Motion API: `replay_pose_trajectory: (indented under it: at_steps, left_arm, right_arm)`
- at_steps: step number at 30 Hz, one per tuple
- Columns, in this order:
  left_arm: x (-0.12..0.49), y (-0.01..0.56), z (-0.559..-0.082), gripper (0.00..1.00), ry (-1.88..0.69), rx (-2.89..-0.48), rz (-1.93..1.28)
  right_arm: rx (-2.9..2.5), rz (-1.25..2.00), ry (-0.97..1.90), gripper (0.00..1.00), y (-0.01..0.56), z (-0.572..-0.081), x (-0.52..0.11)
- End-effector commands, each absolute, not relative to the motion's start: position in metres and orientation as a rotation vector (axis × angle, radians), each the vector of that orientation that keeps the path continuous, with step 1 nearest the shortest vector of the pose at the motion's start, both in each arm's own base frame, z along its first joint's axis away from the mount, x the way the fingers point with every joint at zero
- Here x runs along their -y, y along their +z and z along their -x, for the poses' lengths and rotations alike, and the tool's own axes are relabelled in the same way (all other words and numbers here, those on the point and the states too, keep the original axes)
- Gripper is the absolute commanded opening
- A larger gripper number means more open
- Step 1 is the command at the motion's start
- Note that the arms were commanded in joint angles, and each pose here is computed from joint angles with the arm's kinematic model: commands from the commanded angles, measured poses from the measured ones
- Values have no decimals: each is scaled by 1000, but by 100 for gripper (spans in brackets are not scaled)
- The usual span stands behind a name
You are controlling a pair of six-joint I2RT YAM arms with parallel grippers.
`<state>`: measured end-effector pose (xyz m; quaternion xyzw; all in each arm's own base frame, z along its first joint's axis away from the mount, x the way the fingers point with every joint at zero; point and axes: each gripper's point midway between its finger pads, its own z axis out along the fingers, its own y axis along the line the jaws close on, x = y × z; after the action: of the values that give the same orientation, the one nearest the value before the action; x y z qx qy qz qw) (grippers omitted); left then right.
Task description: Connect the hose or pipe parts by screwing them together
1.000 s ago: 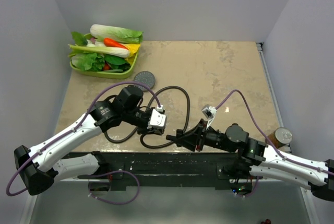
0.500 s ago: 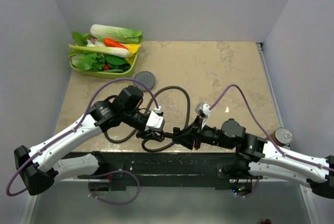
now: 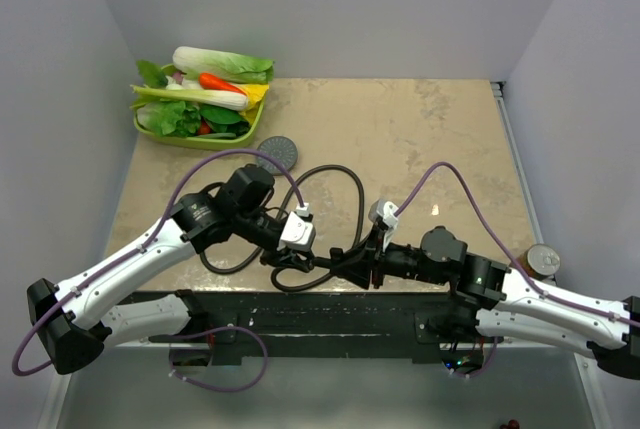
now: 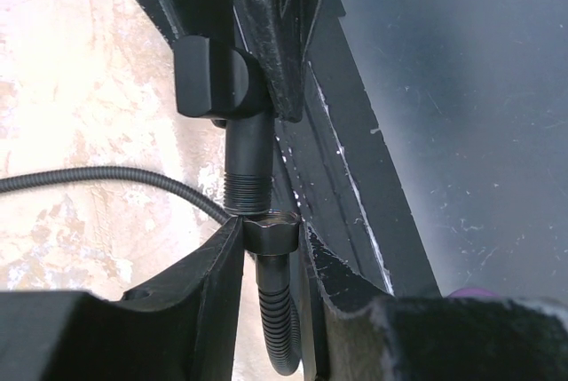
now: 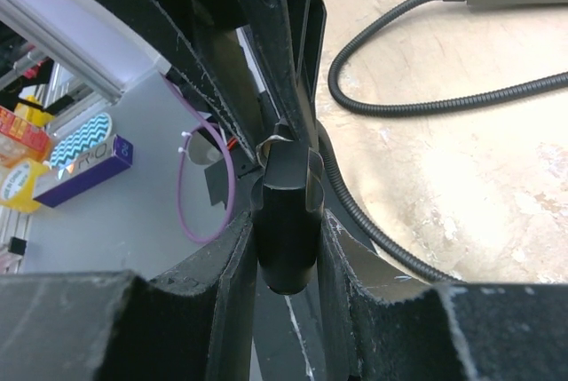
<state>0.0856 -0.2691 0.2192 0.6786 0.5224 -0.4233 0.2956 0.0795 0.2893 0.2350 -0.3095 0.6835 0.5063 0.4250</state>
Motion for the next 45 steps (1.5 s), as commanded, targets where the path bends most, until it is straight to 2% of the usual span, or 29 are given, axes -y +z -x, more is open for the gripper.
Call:
replay_pose_trajectory:
  at_steps: [1,18,45]
  left_arm:
    - [279,237,-95,0,-1118,-1308,-1750]
    - [278,231,-95,0,-1123,-1327,-1748]
    - [275,237,-86,0,-1159,-1289,-1763]
  right_arm:
    - [-1570,806,1291,0,276,-76,-287]
    - [-1559,875,1279,0,278,-73,-293]
    - [-1536,814,1244,0,278,-87,-300]
